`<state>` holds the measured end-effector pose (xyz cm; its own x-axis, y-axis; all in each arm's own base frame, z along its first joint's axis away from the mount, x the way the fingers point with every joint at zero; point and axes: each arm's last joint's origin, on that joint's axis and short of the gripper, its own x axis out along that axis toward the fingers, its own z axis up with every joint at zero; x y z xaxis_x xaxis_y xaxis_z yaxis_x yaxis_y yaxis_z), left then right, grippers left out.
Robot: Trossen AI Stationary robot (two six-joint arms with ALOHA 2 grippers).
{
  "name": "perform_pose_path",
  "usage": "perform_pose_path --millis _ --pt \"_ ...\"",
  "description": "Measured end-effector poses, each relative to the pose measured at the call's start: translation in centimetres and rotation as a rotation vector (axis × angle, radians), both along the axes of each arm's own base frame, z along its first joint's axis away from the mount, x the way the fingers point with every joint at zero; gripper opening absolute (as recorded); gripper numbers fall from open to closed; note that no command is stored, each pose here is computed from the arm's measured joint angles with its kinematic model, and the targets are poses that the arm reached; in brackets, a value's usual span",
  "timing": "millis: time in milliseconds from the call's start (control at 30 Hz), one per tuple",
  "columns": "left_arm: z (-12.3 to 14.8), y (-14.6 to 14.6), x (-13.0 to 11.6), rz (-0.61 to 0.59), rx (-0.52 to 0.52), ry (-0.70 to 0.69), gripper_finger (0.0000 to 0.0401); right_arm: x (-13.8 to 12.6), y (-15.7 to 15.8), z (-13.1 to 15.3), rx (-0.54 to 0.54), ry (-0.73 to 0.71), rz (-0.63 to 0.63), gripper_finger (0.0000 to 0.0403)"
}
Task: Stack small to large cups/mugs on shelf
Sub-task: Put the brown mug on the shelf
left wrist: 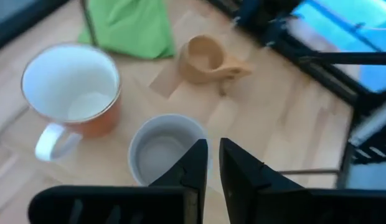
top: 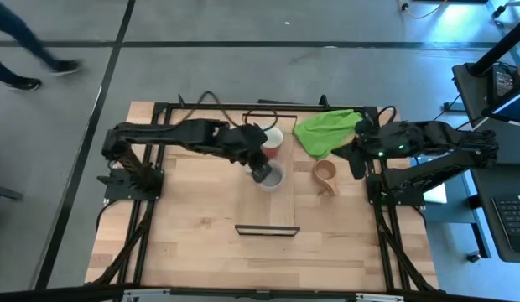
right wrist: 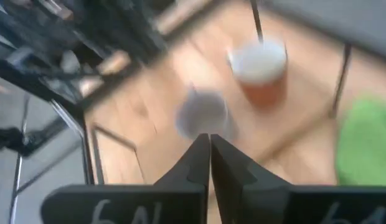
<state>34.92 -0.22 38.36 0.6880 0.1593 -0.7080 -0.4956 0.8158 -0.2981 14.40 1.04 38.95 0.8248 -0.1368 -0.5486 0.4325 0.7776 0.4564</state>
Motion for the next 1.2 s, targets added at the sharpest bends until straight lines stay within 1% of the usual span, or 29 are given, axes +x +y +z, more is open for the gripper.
perform_pose_path --millis 100,200,233,300,367,400,533,633,733,833,933,1033,1200 --pt "1.6 -0.4 -1.4 -0.034 0.046 -0.046 0.0035 -0.2 0.0 -1.8 0.057 0.200 -0.066 0.0017" --pt "3.1 -0.6 -2.5 -0.058 0.092 -0.101 0.0035 -1.0 -0.4 -3.4 0.077 0.434 -0.186 0.0017" --pt "3.3 -0.7 -2.9 -0.070 0.102 -0.101 0.0035 -1.1 -0.5 -3.8 0.082 0.491 -0.224 0.0017" --pt "3.9 -0.8 -3.2 -0.089 0.116 -0.128 0.0035 -1.3 -0.6 -4.5 0.092 0.555 -0.270 0.0017" --pt "4.1 -0.8 -3.8 -0.111 0.123 -0.127 0.0035 -1.0 -0.7 -5.4 0.108 0.569 -0.291 0.0017" --pt "4.4 -0.8 -3.9 -0.119 0.125 -0.143 0.0035 -0.8 -0.7 -6.0 0.128 0.568 -0.285 0.0017" --pt "4.5 -0.8 -4.2 -0.138 0.144 -0.132 0.0035 -0.2 -0.7 -9.4 0.227 0.576 -0.273 0.0017" --pt "4.4 -0.8 -4.3 -0.143 0.147 -0.114 0.0035 0.2 -0.8 -11.8 0.296 0.564 -0.263 0.0017" --pt "4.1 -0.8 -4.3 -0.145 0.147 -0.100 0.0035 0.5 -0.7 -13.7 0.354 0.552 -0.261 0.0017" --pt "3.2 -0.8 -4.1 -0.140 0.138 -0.069 0.0035 0.2 -0.6 -15.4 0.385 0.597 -0.282 0.0017" --pt "2.6 -0.8 -4.1 -0.136 0.131 -0.050 0.0035 -0.1 -0.4 -16.7 0.425 0.634 -0.283 0.0017" --pt "2.3 -0.8 -4.1 -0.135 0.128 -0.039 0.0035 0.1 -0.1 -17.3 0.463 0.631 -0.260 0.0017" --pt "2.2 -0.8 -4.1 -0.128 0.126 -0.040 0.0035 0.0 0.0 -18.8 0.462 0.625 -0.289 0.0016"
